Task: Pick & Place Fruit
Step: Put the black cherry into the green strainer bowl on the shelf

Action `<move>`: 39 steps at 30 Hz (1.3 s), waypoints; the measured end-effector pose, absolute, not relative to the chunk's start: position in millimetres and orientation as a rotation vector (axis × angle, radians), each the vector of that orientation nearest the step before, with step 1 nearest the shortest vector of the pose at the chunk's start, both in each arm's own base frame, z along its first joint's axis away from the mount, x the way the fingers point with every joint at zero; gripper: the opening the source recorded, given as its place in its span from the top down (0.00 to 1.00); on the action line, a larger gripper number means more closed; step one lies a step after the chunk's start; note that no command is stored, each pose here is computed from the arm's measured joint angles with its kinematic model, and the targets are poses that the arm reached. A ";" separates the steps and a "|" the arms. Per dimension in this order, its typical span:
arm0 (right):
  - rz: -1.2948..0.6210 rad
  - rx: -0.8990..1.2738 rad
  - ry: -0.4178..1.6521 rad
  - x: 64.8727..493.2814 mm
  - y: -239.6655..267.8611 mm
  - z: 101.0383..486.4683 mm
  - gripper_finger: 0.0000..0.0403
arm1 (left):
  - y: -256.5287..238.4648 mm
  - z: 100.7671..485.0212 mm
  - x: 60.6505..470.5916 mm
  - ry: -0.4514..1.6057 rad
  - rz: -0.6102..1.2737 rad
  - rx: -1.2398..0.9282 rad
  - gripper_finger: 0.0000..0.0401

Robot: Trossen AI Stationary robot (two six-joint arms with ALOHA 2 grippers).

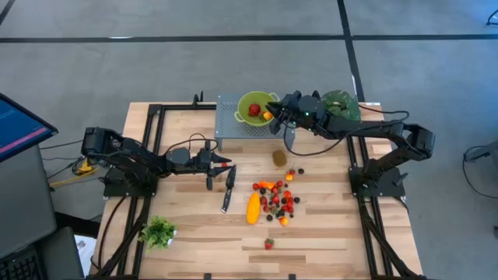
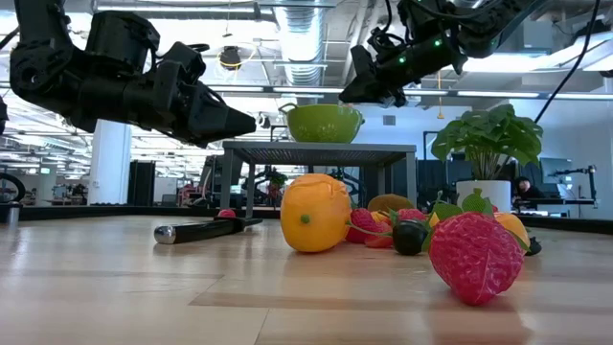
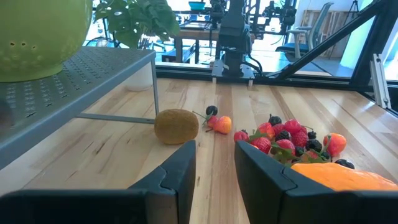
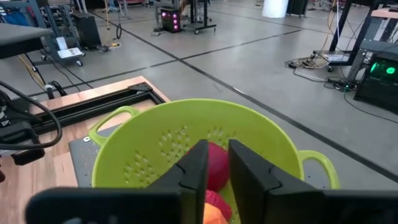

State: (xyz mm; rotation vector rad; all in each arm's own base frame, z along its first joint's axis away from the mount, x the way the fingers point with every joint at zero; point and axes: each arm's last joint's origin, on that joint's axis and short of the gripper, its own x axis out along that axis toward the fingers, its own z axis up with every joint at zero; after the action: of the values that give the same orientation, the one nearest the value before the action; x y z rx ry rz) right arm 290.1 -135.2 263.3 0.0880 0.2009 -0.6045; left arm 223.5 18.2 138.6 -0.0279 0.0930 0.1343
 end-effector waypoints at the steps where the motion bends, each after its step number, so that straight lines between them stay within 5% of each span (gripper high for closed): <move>1: -0.604 0.087 0.198 290.1 -135.2 263.6 0.82 | 18.1 138.6 223.5 0.093 0.134 -0.028 0.74; 10: -0.539 0.016 0.093 277.8 -109.9 298.2 0.74 | 18.1 138.5 223.5 0.094 0.133 -0.028 0.74; 20: -0.342 -0.011 0.137 249.7 -45.8 326.8 0.77 | 18.1 138.6 223.5 0.093 0.130 -0.028 0.74; 39: -0.147 0.181 0.799 255.3 71.6 236.8 0.87 | 18.2 138.5 223.5 0.093 0.135 -0.028 0.74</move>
State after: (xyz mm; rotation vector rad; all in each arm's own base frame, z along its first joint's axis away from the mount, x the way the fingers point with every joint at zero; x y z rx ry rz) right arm 255.3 71.6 236.8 0.1815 0.7988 -0.1467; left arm 223.5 18.2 138.5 -0.0279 0.0935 0.1350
